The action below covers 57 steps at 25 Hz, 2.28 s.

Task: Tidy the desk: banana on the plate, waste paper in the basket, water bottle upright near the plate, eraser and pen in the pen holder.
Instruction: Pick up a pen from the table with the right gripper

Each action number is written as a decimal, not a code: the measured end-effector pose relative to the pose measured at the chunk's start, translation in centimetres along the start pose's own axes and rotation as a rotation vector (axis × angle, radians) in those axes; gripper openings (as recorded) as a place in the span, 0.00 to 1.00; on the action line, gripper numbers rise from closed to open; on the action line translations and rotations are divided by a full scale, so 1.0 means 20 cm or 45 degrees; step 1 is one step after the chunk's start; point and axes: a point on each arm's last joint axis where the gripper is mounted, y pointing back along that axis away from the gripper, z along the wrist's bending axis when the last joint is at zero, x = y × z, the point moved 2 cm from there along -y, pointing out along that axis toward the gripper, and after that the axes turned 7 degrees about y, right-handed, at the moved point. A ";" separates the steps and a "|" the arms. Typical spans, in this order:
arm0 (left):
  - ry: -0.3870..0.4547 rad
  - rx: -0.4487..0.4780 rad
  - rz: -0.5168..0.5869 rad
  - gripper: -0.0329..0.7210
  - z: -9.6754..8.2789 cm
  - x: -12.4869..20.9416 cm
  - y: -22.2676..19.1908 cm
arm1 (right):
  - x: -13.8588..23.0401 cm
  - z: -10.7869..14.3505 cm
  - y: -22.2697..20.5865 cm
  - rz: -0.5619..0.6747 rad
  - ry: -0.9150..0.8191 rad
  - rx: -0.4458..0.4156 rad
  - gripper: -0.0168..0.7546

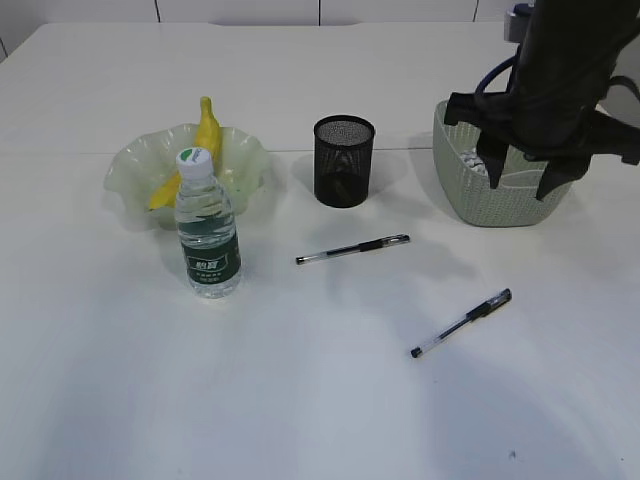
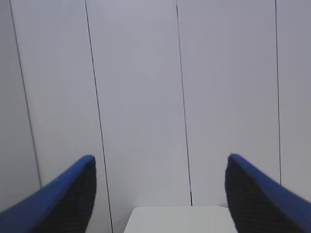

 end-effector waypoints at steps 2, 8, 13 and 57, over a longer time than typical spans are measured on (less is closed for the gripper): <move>-0.001 0.000 0.002 0.82 0.00 0.00 0.00 | 0.01 0.02 -0.06 0.033 -0.039 0.021 0.46; -0.006 -0.001 0.008 0.82 0.00 0.01 -0.01 | 0.06 0.07 -0.21 0.157 -0.156 0.046 0.46; -0.007 -0.001 0.008 0.82 0.00 0.01 -0.01 | 0.09 0.10 -0.29 0.229 -0.185 0.072 0.46; 0.009 0.000 0.010 0.82 0.00 0.01 -0.01 | 0.14 0.08 -0.53 0.289 -0.322 0.316 0.34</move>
